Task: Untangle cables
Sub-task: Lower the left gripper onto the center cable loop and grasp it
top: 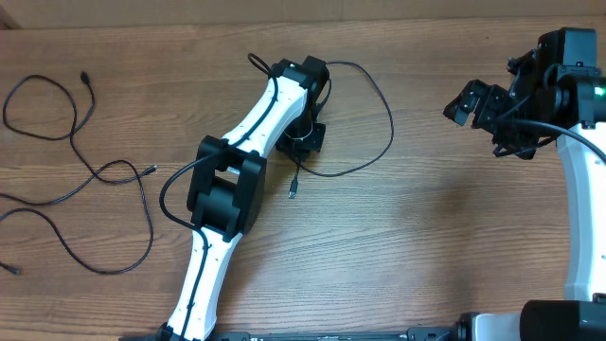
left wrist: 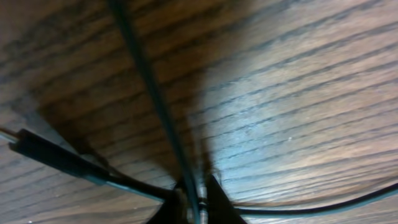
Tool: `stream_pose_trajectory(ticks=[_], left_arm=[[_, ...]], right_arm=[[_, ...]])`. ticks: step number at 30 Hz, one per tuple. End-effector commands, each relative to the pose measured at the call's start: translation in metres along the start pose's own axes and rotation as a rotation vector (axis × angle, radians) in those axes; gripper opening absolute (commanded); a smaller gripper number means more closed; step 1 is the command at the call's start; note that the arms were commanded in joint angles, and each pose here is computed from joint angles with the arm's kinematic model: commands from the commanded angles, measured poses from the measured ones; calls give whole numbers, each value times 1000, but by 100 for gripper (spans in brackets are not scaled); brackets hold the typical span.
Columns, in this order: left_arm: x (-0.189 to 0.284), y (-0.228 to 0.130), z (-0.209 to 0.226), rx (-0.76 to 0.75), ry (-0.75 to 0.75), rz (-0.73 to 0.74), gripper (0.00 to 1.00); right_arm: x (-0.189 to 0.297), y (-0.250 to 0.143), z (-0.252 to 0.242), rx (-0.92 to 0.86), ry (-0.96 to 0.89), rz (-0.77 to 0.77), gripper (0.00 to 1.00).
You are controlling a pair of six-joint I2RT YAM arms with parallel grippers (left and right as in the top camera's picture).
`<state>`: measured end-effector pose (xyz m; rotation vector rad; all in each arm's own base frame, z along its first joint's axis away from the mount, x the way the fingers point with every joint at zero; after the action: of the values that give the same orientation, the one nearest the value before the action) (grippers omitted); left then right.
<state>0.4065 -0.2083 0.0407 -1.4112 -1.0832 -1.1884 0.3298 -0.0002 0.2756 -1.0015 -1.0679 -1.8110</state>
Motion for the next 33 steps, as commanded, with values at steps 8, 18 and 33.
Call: stream_pose_trajectory(ticks=[8, 18, 33], left_arm=[[-28, -2, 17, 38, 87, 11, 81], [-6, 7, 30, 78, 199, -48, 100], [22, 3, 30, 366, 183, -102, 99]], right_arm=[[-1, -1, 1, 7, 2, 1, 100], [-1, 1, 1, 10, 4, -7, 100], [-2, 0, 1, 8, 3, -2, 100]])
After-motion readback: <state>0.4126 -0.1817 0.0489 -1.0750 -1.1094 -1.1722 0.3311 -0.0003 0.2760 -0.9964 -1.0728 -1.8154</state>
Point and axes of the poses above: each gripper's point midway between its finger pads, its own x axis back along the fingers, its own z axis along the line the jaws close on, y = z × x, the point moved 4 cm from there along x, back along the fingers, and after that the axes turned 5 degrees about x, right-handed, at the moved point
